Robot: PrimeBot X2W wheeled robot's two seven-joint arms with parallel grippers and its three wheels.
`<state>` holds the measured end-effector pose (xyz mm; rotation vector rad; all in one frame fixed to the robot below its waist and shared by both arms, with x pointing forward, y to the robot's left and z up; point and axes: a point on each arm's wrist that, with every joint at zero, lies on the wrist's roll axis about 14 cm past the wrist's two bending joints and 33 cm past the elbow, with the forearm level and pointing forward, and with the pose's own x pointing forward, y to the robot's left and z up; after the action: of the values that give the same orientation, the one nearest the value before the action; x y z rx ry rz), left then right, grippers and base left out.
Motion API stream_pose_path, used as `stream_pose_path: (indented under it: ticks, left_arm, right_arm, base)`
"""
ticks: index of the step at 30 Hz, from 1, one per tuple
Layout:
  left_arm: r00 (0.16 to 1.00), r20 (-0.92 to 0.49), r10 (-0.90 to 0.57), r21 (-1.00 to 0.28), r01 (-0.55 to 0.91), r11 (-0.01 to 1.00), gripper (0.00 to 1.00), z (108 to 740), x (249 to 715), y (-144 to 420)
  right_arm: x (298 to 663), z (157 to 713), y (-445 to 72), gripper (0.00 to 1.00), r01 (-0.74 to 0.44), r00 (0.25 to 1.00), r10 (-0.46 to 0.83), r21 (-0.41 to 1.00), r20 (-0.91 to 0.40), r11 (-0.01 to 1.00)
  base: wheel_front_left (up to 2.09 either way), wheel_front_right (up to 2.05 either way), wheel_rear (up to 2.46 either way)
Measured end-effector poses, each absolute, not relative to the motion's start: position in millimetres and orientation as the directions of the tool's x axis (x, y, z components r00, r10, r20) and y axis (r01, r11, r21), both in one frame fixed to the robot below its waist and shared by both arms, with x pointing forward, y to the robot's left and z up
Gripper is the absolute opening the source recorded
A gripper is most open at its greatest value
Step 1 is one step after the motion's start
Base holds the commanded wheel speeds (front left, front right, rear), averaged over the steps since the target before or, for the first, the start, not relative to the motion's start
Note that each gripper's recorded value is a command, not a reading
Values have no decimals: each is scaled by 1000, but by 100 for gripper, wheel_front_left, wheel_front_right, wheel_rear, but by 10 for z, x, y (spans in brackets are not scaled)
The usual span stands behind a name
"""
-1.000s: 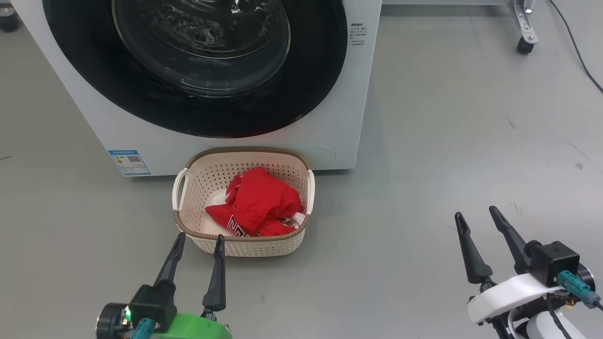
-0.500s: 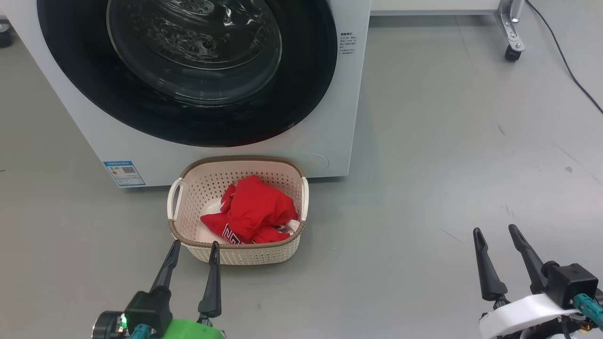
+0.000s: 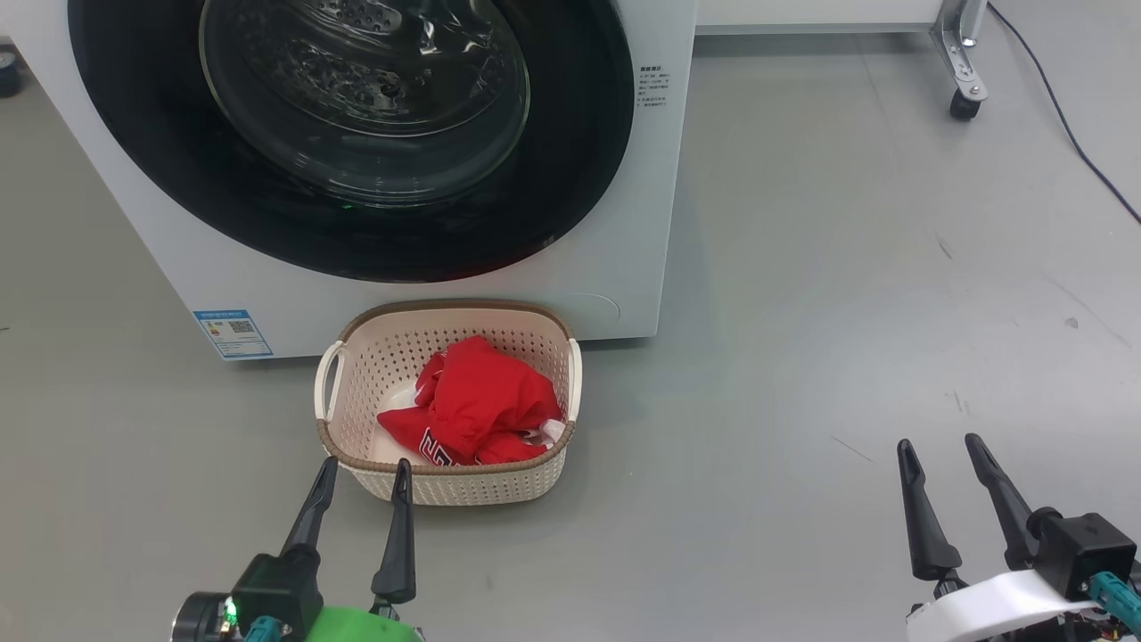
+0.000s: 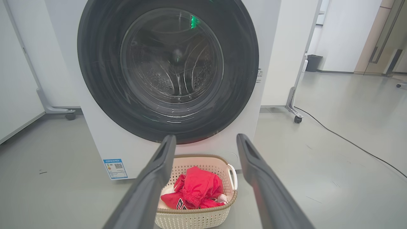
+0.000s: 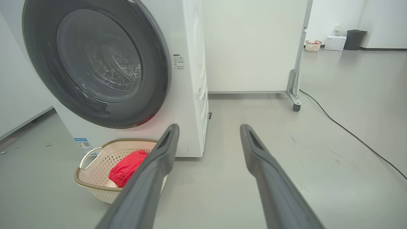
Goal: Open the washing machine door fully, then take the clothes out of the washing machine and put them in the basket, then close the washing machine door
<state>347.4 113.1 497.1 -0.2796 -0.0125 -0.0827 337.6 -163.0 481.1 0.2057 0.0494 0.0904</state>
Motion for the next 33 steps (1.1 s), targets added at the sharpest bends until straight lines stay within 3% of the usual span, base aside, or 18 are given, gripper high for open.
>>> stream_pose_path:
  ticks: [24, 25, 33]
  left_arm:
    - [997, 13, -70, -276, 71, 959, 100, 4939, 3442, 1159]
    - [997, 14, -70, -276, 71, 959, 0, 4942, 3441, 1160]
    - [994, -80, -75, -274, 50, 960, 0, 4656, 3331, 1144]
  right_arm:
    - [3332, 4801, -1607, 100, -89, 994, 99, 201, -43, 976]
    - [3334, 4802, -1603, 0, -91, 994, 101, 198, -42, 976]
    - [3245, 4564, -1482, 0, -73, 988, 103, 236, -116, 969]
  base:
    - [0, 0, 0]
    - [0, 0, 0]
    - [0, 0, 0]
